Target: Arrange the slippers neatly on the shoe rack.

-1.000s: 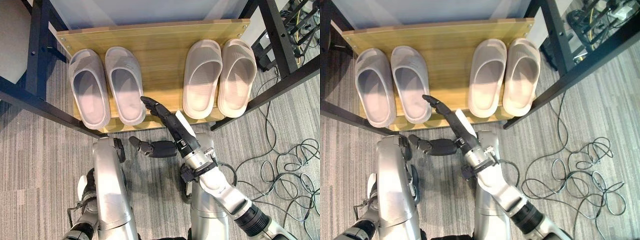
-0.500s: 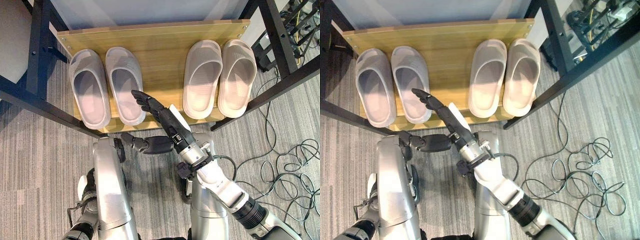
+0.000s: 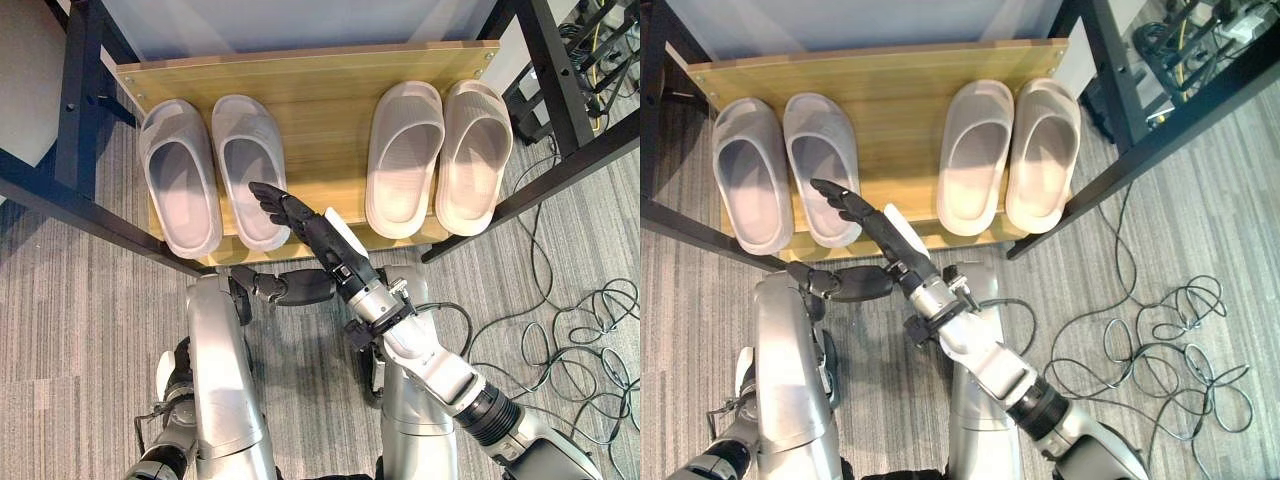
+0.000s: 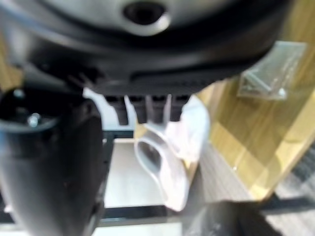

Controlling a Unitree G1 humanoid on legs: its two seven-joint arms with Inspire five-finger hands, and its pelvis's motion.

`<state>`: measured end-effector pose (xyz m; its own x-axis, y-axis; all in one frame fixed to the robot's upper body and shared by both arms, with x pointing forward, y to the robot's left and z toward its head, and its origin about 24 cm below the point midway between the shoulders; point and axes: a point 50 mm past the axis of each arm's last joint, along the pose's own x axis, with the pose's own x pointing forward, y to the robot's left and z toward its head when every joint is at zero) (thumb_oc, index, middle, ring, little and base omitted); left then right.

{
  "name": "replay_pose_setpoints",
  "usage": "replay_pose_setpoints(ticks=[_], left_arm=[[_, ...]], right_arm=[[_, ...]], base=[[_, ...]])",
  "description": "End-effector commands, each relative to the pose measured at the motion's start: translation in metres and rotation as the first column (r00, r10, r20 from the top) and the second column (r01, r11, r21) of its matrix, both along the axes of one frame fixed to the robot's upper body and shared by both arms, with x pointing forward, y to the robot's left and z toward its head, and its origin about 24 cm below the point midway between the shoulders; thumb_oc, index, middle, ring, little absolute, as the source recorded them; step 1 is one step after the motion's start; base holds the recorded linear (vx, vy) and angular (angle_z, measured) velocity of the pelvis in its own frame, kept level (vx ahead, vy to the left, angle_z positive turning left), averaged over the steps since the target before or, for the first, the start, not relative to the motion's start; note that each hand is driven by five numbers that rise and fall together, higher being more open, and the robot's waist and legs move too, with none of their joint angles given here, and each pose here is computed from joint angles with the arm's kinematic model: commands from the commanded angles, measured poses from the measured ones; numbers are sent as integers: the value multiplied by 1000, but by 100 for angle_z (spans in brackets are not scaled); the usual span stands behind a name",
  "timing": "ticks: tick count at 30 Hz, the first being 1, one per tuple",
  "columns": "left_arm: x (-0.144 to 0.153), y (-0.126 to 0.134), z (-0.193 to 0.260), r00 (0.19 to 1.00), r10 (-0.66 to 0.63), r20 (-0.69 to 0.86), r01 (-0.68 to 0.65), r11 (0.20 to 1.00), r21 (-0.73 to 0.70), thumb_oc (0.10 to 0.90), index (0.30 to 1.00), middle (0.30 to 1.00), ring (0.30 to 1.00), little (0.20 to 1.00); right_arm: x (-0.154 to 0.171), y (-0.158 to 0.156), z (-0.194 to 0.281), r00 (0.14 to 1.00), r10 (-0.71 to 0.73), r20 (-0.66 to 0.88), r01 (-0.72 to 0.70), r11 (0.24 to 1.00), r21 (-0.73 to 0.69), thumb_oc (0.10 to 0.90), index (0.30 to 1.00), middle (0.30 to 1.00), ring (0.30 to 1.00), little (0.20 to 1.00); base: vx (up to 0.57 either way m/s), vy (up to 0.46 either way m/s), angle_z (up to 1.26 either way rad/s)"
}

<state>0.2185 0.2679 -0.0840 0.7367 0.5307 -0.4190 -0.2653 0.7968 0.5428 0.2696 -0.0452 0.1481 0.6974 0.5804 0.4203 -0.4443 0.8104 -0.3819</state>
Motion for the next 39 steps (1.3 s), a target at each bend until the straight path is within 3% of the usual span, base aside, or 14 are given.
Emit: replay_pose_setpoints(ticks=[1, 10, 17, 20, 30, 32, 39], left_arm=[[-8, -23, -10, 997, -74, 2, 75, 997, -26, 800, 900, 900, 900, 900], [-10, -23, -11, 997, -82, 1, 82, 996, -19, 800, 900, 900, 900, 900], [-15, -24, -14, 997, -75, -18, 75, 997, -12, 800, 900, 900, 900, 900], [-14, -24, -14, 997, -76, -19, 76, 997, -7, 800, 900, 900, 900, 900], [-10, -26, -13, 996, -89, -24, 89, 996, -15, 800, 900, 900, 900, 900], [-10, -26, -14, 995, -93, -30, 92, 996, -16, 800, 900, 900, 900, 900], [-6, -26, -12, 995, -97, -30, 97, 995, -20, 800, 900, 900, 900, 900]], right_arm=[[-40, 5, 65, 939, 78, 335, -152, 968, 199, 800, 900, 900, 900, 900], [-45, 6, 68, 926, 84, 369, -163, 968, 189, 800, 900, 900, 900, 900], [-38, -9, 59, 907, -112, 407, 51, 986, 158, 800, 900, 900, 900, 900], [-34, -10, 51, 914, -131, 383, 85, 987, 135, 800, 900, 900, 900, 900], [-26, 7, 38, 973, 7, 232, -38, 991, 127, 800, 900, 900, 900, 900], [-24, 15, 33, 986, 87, 142, -109, 982, 156, 800, 900, 900, 900, 900], [-20, 28, 29, 979, 201, 47, -206, 965, 163, 800, 900, 900, 900, 900]], base=[[0, 0, 0], [0, 0, 0], [0, 0, 0], [0, 0, 0], [0, 0, 0], [0, 0, 0], [0, 0, 0]])
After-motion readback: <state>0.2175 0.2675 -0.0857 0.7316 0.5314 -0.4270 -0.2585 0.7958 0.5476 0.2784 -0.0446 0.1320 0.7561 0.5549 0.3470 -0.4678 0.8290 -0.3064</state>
